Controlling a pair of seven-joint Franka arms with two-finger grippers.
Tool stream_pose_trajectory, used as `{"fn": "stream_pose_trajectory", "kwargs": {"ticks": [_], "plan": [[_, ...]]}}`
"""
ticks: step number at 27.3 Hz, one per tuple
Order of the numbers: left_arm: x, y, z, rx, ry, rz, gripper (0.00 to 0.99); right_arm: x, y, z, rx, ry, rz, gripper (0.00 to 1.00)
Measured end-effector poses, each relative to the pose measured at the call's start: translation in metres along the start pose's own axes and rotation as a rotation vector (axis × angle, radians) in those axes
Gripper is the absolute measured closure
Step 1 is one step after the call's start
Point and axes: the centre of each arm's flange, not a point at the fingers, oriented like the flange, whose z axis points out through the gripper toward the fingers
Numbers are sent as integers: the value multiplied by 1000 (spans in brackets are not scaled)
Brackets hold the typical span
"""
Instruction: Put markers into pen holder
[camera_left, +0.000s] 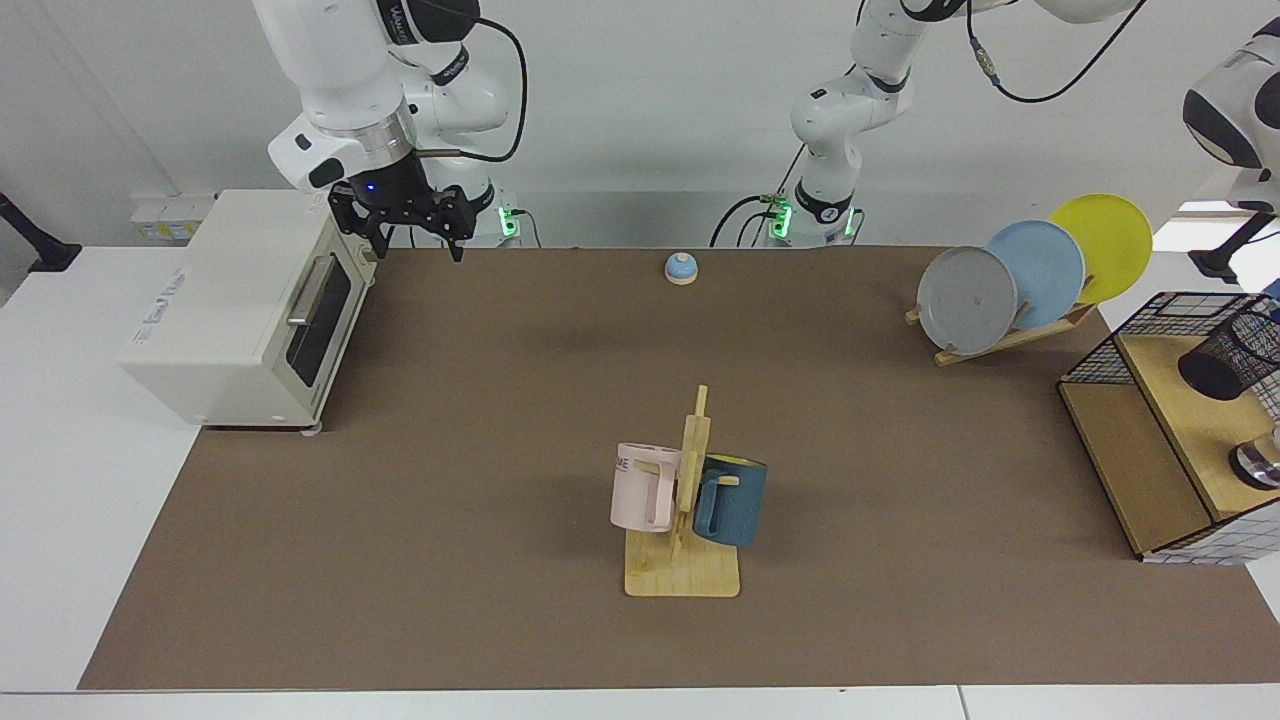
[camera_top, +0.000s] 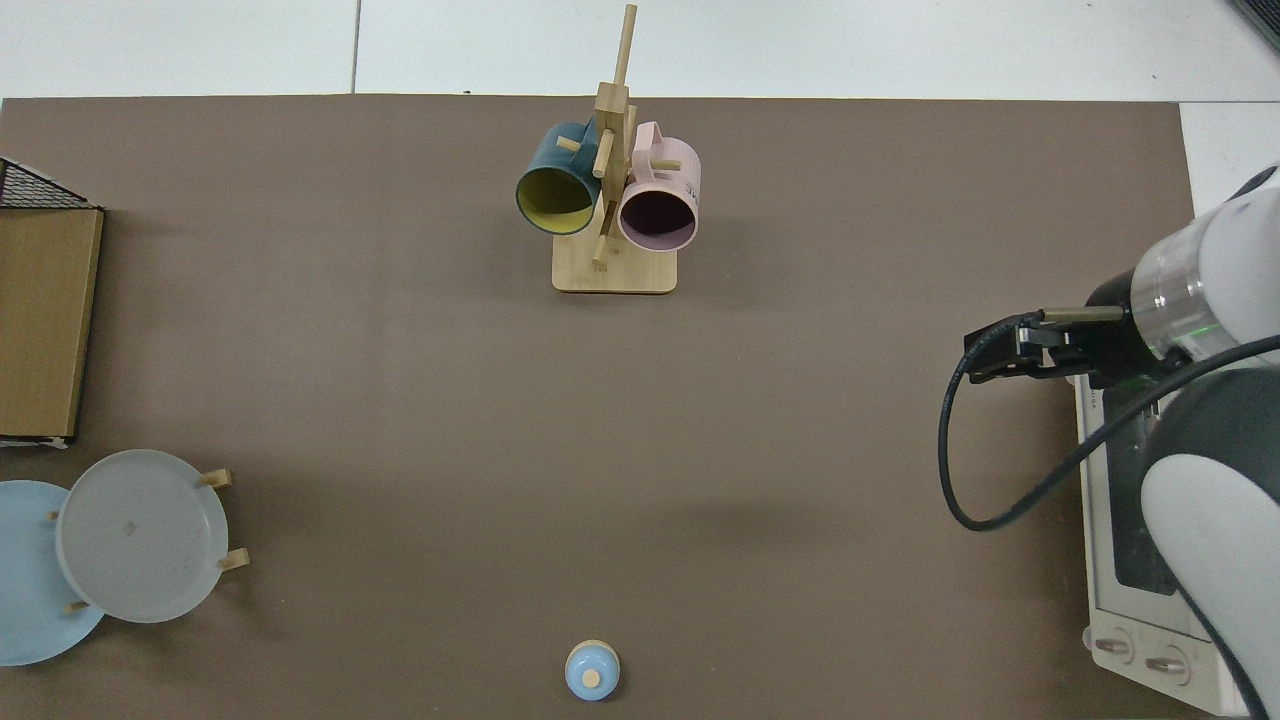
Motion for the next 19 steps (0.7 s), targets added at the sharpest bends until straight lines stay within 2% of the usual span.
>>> {"fn": "stream_pose_trajectory", "kwargs": {"ticks": [13,19], "plan": [[26,-15,27,-11,28,38,828,0,0,0,0,0,0,0],[32,-17,31,-6,73,18,828,0,0,0,0,0,0,0]]}}
